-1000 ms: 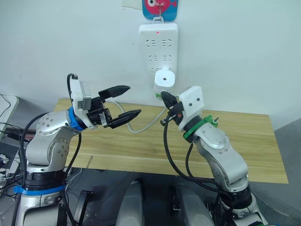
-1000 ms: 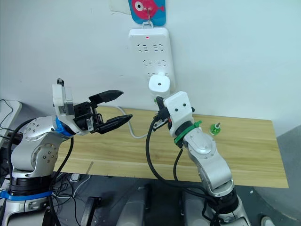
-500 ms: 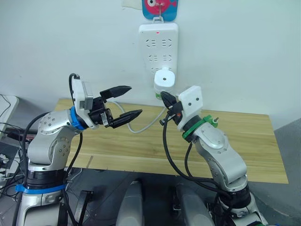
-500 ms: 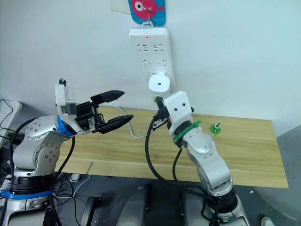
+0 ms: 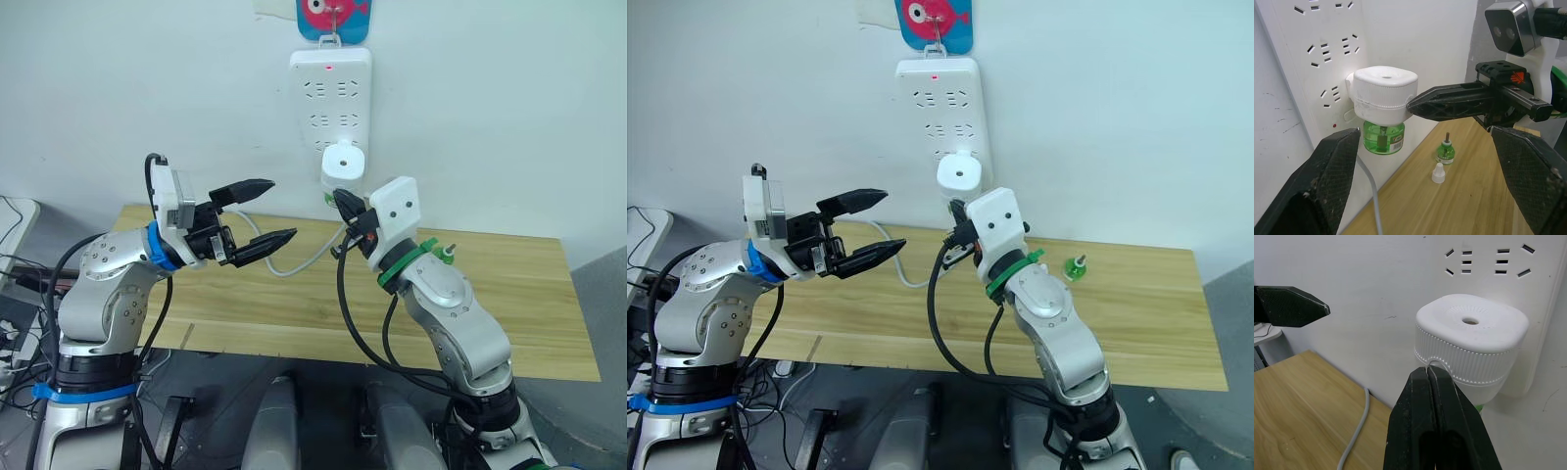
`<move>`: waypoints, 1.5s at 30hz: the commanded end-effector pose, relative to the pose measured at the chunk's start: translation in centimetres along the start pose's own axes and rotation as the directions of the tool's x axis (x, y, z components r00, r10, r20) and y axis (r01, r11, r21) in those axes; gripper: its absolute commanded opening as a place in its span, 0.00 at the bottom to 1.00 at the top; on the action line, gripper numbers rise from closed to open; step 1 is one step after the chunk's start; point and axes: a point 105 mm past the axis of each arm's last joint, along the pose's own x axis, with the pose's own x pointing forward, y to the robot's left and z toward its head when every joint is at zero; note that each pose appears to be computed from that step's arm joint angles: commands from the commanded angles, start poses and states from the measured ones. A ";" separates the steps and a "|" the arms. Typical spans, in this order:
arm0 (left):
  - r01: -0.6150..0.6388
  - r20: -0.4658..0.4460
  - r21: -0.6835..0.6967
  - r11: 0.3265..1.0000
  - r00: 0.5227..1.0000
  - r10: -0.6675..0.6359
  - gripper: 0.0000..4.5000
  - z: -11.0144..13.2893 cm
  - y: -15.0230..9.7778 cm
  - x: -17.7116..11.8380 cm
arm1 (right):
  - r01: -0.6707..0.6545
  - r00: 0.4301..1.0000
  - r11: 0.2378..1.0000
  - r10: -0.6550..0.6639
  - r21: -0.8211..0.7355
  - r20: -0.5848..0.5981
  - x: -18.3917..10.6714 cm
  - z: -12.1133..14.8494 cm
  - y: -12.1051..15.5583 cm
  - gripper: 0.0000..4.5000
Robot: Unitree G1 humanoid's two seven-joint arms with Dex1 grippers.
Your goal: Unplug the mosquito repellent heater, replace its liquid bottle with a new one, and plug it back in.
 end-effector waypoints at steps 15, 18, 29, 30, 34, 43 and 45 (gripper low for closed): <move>0.014 0.024 0.037 0.999 1.000 -0.015 1.00 0.7 -0.1 0.3 | 0.114 0.992 0.993 -0.112 -0.027 0.061 -0.3 1.4 -2.9 0.00; 0.013 0.025 0.039 0.999 1.000 -0.014 1.00 0.8 -0.1 0.3 | 0.092 0.994 0.996 -0.090 -0.024 0.064 -0.2 1.5 -2.4 0.00; 0.014 0.028 0.044 0.999 1.000 -0.015 1.00 0.7 0.0 0.4 | 0.030 0.998 0.999 -0.028 -0.030 0.051 -0.7 1.2 -1.2 0.00; 0.014 0.028 0.044 0.999 0.999 -0.015 1.00 0.7 0.0 0.4 | 0.030 0.998 0.999 -0.028 -0.030 0.051 -0.7 1.2 -1.2 0.00; 0.033 0.029 0.058 0.998 0.999 -0.035 1.00 0.7 -0.3 0.5 | 0.013 0.999 0.999 -0.012 -0.033 0.045 -1.0 1.0 -1.0 0.00; 0.032 0.032 0.061 0.998 0.999 -0.034 1.00 0.6 -0.2 0.5 | -0.017 0.999 0.999 0.018 -0.031 0.044 -1.6 1.3 -0.5 0.00; 0.033 0.032 0.062 0.998 0.999 -0.035 1.00 0.6 -0.3 0.5 | -0.027 0.999 0.999 0.029 -0.035 0.045 -1.9 1.4 -0.4 0.00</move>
